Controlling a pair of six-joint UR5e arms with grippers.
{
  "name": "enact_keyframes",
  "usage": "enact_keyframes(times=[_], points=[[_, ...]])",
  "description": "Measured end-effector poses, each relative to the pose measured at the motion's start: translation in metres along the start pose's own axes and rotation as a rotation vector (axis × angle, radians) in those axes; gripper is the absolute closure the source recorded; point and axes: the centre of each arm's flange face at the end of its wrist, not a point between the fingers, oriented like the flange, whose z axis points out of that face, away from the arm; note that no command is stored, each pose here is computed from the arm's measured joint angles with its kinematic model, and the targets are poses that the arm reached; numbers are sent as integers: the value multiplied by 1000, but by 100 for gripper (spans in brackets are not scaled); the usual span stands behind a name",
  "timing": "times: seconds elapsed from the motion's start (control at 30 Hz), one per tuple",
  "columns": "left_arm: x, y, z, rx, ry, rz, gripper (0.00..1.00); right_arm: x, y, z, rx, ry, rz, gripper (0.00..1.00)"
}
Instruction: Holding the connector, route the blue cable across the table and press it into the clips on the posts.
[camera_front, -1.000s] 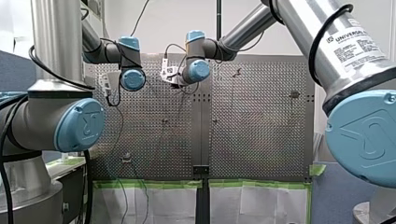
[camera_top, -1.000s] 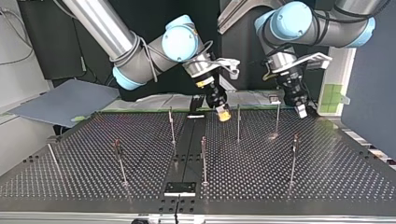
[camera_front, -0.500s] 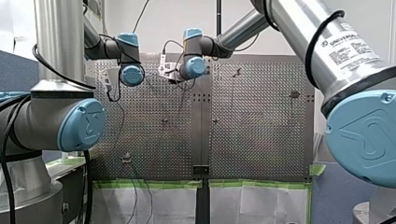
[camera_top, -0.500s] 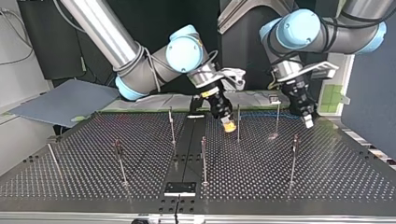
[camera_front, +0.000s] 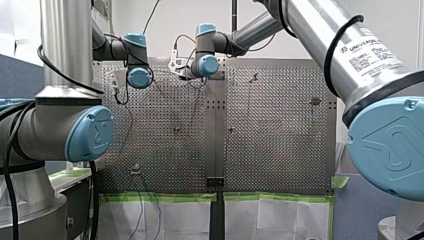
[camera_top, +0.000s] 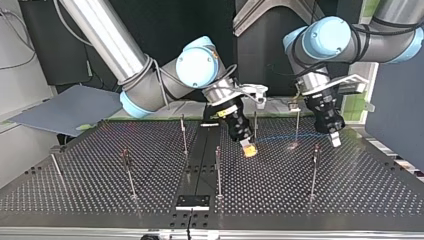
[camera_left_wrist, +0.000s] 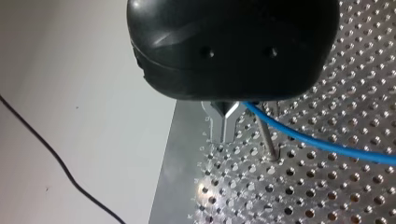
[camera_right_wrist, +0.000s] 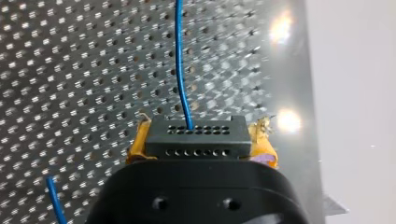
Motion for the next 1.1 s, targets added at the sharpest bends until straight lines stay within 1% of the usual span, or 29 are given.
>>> enact_keyframes(times=[0.17,0.27,0.47,0.7,0.8,0.97,1.1], points=[[6,4,10,-5,8,5,100,13,-1,7,7,30,2,100],[10,7,15,-4,13,5,100,18,-4,11,13,43,2,100],[10,14,24,-3,2,-8,100,24,-13,20,25,57,4,100],[14,21,33,2,1,-11,100,30,-15,31,30,83,5,100],[18,24,38,4,8,-8,100,27,-15,34,28,81,5,100],[21,30,43,-1,8,-12,100,17,-15,36,25,58,7,100],[21,32,46,8,6,-19,100,10,-15,37,23,46,7,100]])
